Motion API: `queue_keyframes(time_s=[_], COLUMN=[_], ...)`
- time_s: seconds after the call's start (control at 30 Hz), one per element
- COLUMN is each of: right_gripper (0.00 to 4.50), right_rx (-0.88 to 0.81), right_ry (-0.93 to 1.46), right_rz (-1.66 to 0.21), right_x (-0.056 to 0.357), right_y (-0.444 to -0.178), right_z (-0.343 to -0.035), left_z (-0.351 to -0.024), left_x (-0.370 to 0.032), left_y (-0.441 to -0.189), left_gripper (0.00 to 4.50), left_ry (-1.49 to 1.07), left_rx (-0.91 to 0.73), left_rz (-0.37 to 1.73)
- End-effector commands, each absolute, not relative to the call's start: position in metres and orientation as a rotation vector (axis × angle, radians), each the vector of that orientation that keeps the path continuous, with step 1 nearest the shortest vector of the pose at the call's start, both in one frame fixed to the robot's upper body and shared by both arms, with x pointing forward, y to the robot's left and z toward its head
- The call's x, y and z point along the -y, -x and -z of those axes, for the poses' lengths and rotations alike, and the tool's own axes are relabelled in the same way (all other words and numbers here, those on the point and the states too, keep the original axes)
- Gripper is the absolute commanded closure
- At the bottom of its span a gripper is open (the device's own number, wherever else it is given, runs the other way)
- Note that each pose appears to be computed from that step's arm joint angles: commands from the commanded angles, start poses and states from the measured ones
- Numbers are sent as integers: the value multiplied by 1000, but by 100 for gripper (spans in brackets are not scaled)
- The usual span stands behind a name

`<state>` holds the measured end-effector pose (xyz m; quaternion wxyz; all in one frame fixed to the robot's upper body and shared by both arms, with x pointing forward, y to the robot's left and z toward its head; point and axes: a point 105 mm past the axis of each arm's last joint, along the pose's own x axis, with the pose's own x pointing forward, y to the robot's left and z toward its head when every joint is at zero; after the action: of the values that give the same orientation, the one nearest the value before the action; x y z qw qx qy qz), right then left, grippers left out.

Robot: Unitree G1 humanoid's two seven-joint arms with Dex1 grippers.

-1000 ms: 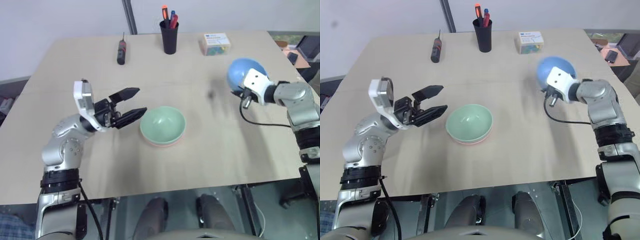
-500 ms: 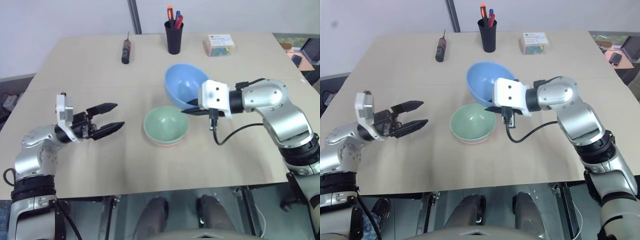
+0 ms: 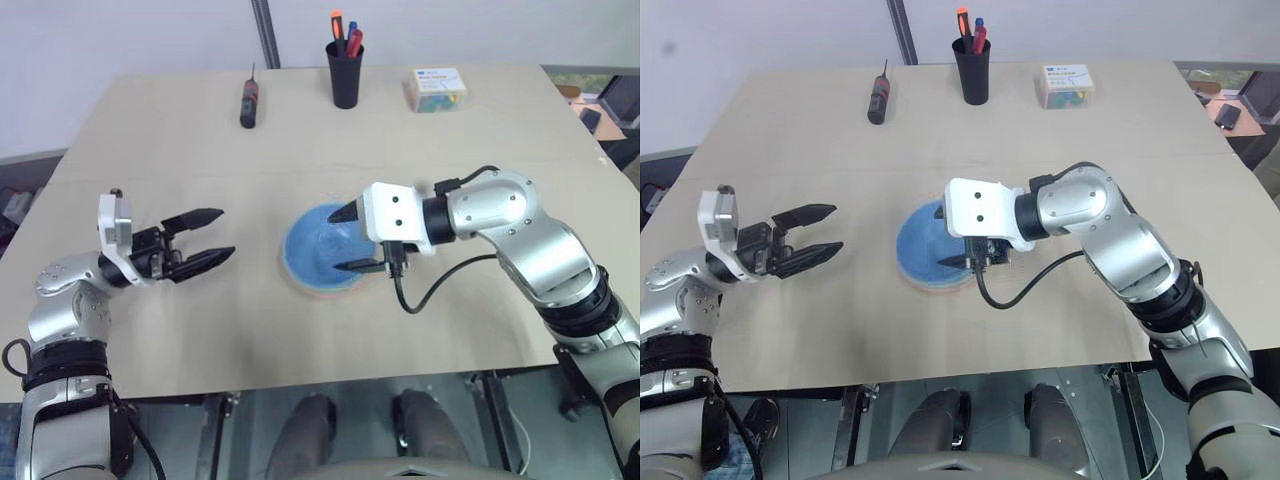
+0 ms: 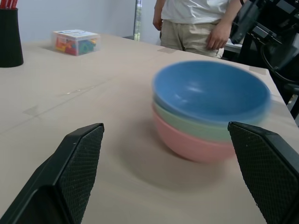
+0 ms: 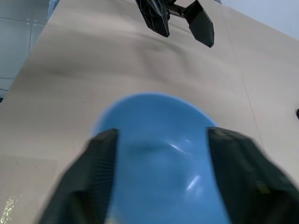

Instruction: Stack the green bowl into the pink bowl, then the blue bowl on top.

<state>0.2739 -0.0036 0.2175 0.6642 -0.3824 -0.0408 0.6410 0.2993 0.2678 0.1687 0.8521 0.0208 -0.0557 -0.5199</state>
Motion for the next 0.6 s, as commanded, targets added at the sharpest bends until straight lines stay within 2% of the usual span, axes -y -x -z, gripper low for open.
queue_keyframes(time_s=[0.03, 0.2, 0.3, 0.6], right_gripper=[9, 9, 9, 9], right_rx=[129, 105, 36, 56], right_ry=[846, 607, 479, 314], right_rz=[-1411, -1275, -1155, -1047], right_x=[9, 51, 93, 176], right_y=[-271, -292, -301, -288], right_z=[-232, -245, -234, -195], left_z=[-181, -184, -179, -167], left_x=[-271, -261, -259, -254], left_y=[-300, -296, -297, -295], left_gripper=[0, 0, 0, 0], left_ry=[-76, -80, -71, -35], left_rx=[162, 169, 136, 88], left_rz=[1097, 1132, 1093, 992])
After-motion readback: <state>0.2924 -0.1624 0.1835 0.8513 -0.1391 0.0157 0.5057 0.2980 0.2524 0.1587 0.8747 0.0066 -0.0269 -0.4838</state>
